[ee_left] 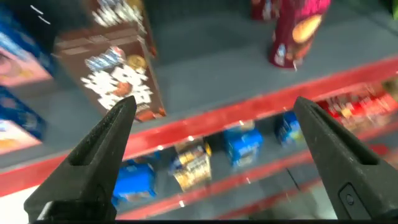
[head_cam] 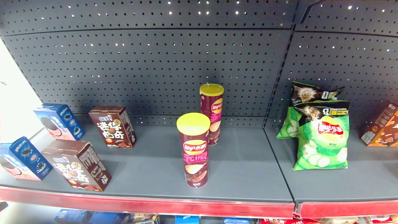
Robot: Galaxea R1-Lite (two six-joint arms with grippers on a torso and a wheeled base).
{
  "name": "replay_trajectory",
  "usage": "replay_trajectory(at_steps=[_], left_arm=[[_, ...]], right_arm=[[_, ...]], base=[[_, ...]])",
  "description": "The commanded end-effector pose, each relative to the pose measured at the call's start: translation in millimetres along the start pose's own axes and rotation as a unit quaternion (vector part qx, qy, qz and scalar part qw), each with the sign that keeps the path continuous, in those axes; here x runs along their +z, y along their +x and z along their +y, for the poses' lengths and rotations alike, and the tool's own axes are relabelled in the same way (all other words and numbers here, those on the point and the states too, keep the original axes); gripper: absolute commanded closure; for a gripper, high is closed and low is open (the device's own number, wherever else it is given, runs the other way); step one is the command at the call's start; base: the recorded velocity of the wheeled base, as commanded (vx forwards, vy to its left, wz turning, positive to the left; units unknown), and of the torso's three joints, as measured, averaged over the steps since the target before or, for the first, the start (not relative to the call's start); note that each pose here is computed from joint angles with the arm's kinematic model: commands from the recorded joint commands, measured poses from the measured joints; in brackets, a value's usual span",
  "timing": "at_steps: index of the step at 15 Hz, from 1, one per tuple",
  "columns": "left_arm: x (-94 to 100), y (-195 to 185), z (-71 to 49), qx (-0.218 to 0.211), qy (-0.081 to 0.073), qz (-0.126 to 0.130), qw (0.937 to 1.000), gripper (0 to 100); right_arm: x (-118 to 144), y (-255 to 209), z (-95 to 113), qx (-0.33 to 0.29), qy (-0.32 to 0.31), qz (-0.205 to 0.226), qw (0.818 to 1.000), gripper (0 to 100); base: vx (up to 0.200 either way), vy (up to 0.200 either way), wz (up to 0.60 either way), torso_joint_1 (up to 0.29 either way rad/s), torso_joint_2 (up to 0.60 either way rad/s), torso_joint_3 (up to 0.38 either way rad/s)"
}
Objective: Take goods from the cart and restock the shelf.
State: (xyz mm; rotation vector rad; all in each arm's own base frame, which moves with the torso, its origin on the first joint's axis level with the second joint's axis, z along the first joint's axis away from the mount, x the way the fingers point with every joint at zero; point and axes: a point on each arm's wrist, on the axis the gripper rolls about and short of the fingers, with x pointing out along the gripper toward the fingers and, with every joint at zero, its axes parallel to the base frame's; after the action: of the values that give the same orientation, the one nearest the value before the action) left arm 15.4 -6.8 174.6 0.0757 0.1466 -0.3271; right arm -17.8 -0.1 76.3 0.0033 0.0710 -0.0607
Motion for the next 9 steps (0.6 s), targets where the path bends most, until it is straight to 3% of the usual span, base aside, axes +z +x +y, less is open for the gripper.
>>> replay_trajectory(at_steps=[1,3,5,7,9], left_arm=[[-1.3,34,8.7,-0.021,-0.024,0.095,0.9950,0],[-1.8,44,10.4,-0.024,0.003,0.119,0.9926,0],[1.7,56,5.1,-0.082,0.017,0.132,0.9877,0],[9.8,74,5.8,-0.103,0.020,0.125,0.9866,0],[22.3,97,8.0,-0.123,0.024,0.094,0.9877,0]], right_arm=[[0,0,0,0.000,0.000,0.003,1.000,0],[0,0,0,0.000,0.000,0.003,1.000,0],[0,0,0,0.000,0.000,0.003,1.000,0],[0,0,0,0.000,0.000,0.003,1.000,0],[0,0,0,0.000,0.000,0.003,1.000,0]], base=[[0.000,0.000,0.00,0.000,0.00,0.000],[0.000,0.000,0.00,0.000,0.00,0.000],[0.000,0.000,0.00,0.000,0.00,0.000],[0.000,0.000,0.00,0.000,0.00,0.000],[0.000,0.000,0.00,0.000,0.00,0.000]])
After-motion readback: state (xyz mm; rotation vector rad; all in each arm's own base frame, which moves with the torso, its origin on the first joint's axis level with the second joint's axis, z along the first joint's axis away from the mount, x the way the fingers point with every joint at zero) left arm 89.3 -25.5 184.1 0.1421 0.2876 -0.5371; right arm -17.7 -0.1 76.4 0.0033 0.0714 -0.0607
